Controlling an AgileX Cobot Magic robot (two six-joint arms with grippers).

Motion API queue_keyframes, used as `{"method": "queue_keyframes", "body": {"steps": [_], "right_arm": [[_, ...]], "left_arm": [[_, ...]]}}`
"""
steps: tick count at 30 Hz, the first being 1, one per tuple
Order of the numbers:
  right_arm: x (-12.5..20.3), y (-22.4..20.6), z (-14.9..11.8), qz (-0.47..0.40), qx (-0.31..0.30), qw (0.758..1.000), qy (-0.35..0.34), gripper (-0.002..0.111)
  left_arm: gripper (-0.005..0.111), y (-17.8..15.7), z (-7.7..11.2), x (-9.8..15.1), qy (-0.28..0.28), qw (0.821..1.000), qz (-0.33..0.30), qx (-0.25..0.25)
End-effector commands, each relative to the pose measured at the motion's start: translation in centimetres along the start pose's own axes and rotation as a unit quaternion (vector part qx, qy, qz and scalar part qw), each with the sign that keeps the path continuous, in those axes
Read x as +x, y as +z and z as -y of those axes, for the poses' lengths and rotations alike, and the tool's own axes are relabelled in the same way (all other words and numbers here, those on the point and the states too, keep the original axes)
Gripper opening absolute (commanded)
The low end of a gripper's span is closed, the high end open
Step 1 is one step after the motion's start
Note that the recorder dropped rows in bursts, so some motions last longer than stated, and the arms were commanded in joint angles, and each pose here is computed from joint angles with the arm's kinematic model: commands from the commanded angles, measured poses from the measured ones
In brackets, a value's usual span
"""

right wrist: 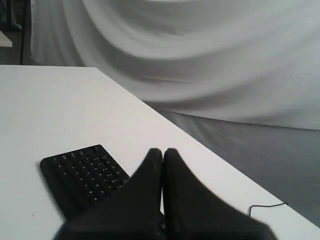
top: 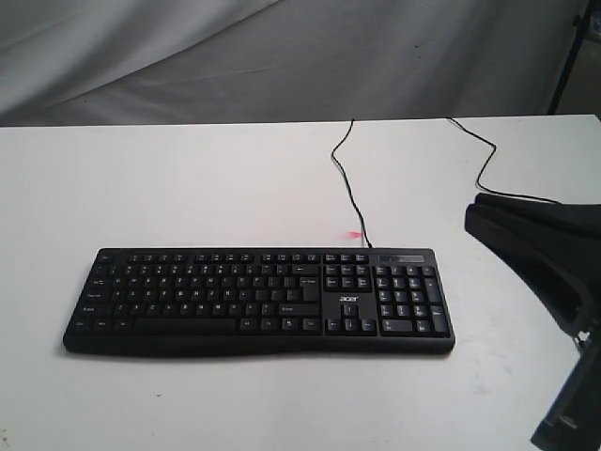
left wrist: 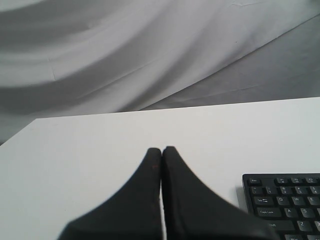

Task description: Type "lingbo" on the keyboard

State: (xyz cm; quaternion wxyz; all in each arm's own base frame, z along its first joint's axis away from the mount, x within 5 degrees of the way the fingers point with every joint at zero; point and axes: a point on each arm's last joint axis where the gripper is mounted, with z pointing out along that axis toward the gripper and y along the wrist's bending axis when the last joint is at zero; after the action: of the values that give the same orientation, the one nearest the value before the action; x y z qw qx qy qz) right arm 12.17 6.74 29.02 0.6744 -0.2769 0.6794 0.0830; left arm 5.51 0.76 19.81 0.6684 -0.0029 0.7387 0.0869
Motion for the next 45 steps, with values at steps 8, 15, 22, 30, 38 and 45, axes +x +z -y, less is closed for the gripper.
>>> {"method": "queue_keyframes", "body": {"steps": [8, 15, 22, 30, 38, 45], "right_arm": [[0.2, -0.8, 0.1, -0.009, 0.005, 1.000, 0.006, 0.000], [0.2, -4.4, 2.0, -0.016, 0.106, 0.994, 0.012, 0.000], [1.0, -9.0, 2.3, -0.045, 0.225, 0.973, 0.019, 0.000], [1.2, -10.3, 1.9, -0.046, 0.247, 0.968, 0.020, 0.000], [4.5, -9.1, 1.4, -0.081, 0.236, 0.967, 0.045, 0.000], [9.2, -7.7, 0.6, -0.061, 0.232, 0.970, 0.049, 0.000]], "left_arm": [[0.001, 0.1, 0.0, 0.1, -0.001, 1.000, -0.002, 0.002], [0.001, 0.1, 0.0, 0.1, -0.001, 1.000, -0.002, 0.002], [0.001, 0.1, 0.0, 0.1, -0.001, 1.000, -0.002, 0.002], [0.001, 0.1, 0.0, 0.1, -0.001, 1.000, -0.002, 0.002], [0.001, 0.1, 0.0, 0.1, -0.001, 1.000, -0.002, 0.002], [0.001, 0.1, 0.0, 0.1, -0.001, 1.000, -0.002, 0.002]]}}
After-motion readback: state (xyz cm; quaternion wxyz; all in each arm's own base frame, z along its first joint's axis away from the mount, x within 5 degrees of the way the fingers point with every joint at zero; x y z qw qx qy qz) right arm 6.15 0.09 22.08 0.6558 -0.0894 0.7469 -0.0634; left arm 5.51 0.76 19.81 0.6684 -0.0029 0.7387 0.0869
